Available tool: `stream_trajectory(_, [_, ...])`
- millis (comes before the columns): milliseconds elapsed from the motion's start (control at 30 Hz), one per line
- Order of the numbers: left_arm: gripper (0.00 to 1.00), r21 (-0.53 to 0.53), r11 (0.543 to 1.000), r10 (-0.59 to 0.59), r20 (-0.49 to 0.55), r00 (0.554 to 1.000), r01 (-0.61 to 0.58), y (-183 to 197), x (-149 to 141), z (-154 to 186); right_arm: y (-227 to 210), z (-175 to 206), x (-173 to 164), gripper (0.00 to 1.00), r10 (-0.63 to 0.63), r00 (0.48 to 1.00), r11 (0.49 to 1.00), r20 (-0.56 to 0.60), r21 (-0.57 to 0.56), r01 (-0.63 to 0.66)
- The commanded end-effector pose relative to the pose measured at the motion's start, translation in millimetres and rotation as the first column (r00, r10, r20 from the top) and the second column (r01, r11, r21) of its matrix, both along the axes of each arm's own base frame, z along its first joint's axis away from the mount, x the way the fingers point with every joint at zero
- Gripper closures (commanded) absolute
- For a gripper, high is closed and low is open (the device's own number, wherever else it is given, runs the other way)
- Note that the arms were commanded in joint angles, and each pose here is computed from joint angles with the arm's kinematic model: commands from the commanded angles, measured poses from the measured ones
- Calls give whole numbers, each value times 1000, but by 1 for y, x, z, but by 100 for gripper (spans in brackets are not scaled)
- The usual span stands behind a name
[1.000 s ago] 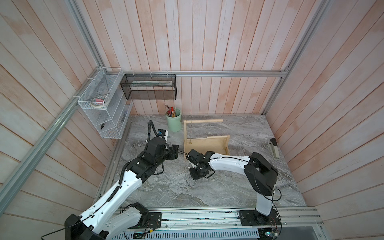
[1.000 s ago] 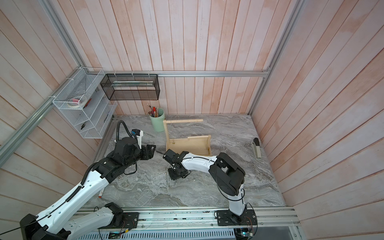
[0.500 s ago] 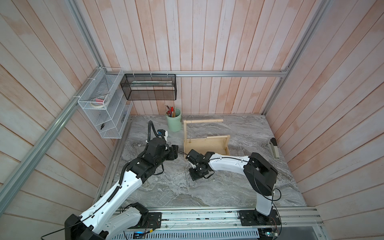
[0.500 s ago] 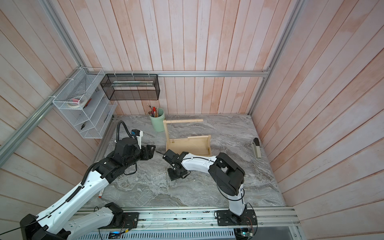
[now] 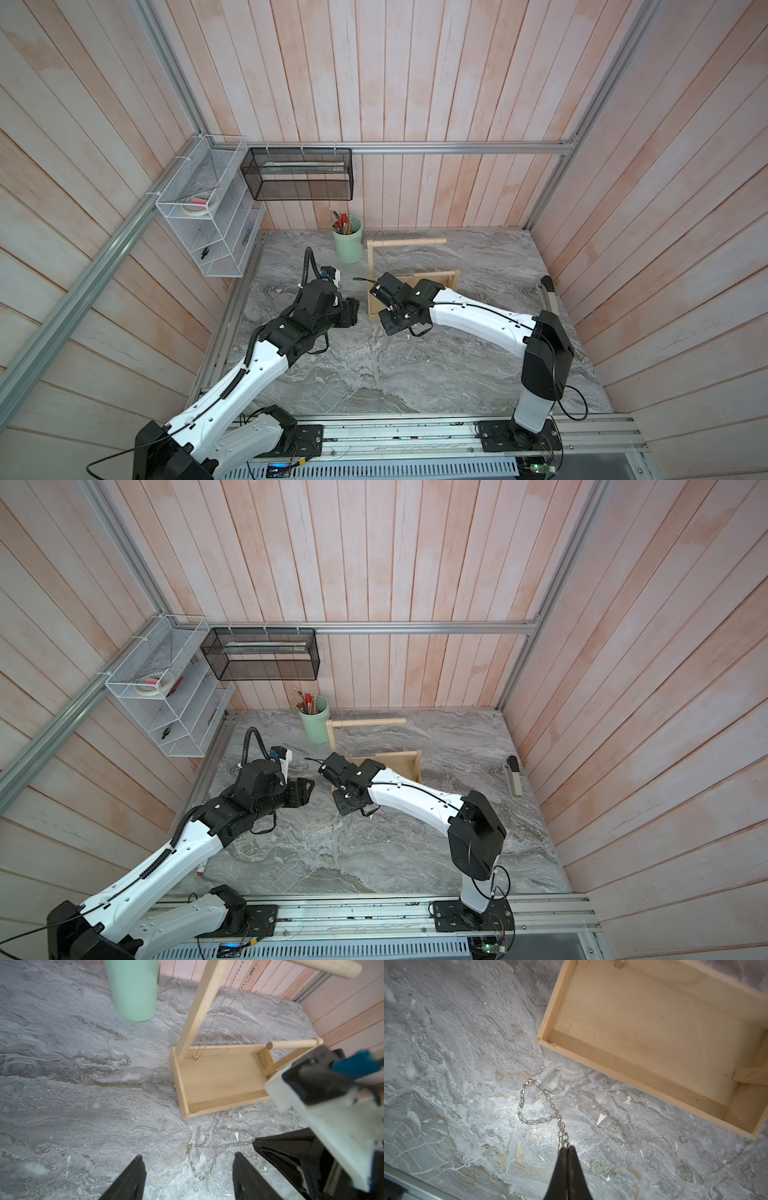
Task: Hang the necklace on the jewelry display stand
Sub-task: Pick up the necklace from the center of the board.
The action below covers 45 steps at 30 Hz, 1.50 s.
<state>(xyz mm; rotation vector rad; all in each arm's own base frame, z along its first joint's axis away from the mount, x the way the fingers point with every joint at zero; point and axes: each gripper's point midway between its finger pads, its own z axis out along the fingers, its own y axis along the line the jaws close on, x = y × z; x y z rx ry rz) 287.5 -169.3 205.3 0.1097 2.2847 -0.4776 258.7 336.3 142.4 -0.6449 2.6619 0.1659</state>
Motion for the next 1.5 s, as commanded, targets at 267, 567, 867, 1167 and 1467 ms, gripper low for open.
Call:
stream_trajectory(267, [31,-143,955,-243,127,962,261,-71,-2,36,-18,101,29,100,7,976,998,217,-60,6])
stream_trajectory(567, [31,-143,942,-269,225,936,305,-87,12,61,-13,147,36,100,18,956,1000,293,-3,-18])
stream_trajectory(867, [31,-109,939,-286,283,916,327,-98,29,77,-17,166,39,100,14,939,1000,344,4,-17])
stream_trajectory(1167, [31,-96,936,-297,295,908,338,-106,38,78,-14,185,40,100,1,927,998,374,64,-27])
stream_trajectory(1467, [31,-101,927,-316,307,897,361,-120,50,77,-11,189,39,100,3,924,996,382,83,-38])
